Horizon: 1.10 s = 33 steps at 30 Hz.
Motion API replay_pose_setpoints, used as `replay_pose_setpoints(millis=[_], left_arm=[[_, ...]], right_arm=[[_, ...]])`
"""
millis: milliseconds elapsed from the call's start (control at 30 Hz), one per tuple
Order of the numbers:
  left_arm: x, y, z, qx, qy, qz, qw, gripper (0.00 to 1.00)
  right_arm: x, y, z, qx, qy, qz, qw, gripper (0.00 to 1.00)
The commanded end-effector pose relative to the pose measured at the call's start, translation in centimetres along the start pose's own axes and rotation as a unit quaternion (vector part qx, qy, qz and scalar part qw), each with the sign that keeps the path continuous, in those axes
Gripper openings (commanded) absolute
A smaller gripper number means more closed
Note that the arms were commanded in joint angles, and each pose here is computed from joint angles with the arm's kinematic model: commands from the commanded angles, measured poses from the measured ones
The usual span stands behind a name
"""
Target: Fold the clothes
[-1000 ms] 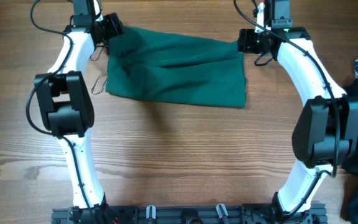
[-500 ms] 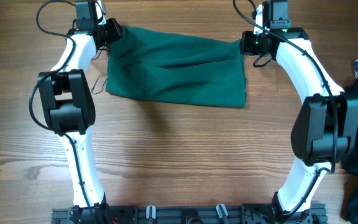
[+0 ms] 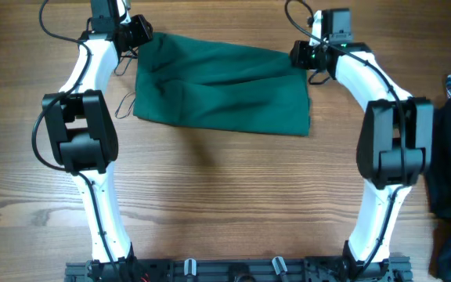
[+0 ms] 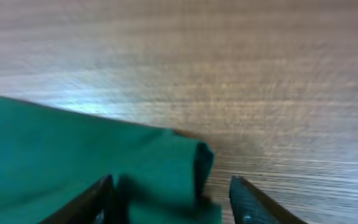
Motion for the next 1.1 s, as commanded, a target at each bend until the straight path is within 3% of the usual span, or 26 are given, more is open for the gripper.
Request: replay_pose_setpoints(millis=[0, 233, 400, 500, 667, 967, 1067], left_arm=[[-0.9, 1.4, -1.3, -0.016, -0.011, 0.007, 1.000, 0.54], [-0.7, 0.3, -1.2, 0.010, -0.007, 0.000, 1.000, 0.55], [0.1, -0.7, -0.1, 0.021, 0.012, -0.004, 1.000, 0.56], [0.1, -0.7, 0.1, 0.018, 0.012, -0.002, 1.000, 0.49], [1.0, -1.4, 0.9, 0.023, 0.041, -0.003, 0.999, 0.55], [1.5, -2.9, 2.7, 0.034, 0.042, -0.005, 0.999, 0.52], [1.4, -2.5, 2.7, 0.026, 0.040, -0.003, 0.999, 0.47]], right_arm=[[0.0, -0.3, 0.9, 0.002, 0.009, 0.008, 1.000, 0.60], [0.1, -0.2, 0.9, 0.002, 0.013, 0.015, 1.000, 0.46], [0.1, -0.4, 0.9, 0.005, 0.011, 0.015, 1.000, 0.45], [0.1, -0.4, 0.9, 0.005, 0.011, 0.015, 1.000, 0.44], [0.1, -0.4, 0.9, 0.005, 0.011, 0.015, 1.000, 0.44], [0.1, -0.4, 0.9, 0.005, 0.011, 0.014, 1.000, 0.44], [0.1, -0.4, 0.9, 0.005, 0.011, 0.014, 1.000, 0.27]])
Point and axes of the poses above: each gripper's point midway between its finger pads, its own z axis out along the fingers, its own x axis along the line the jaws close on, y = z × x, the point moved 6 cm from there along -z, back along the fingers, and after that the axes turned 11 degrees about z, right-handed, at the moved point
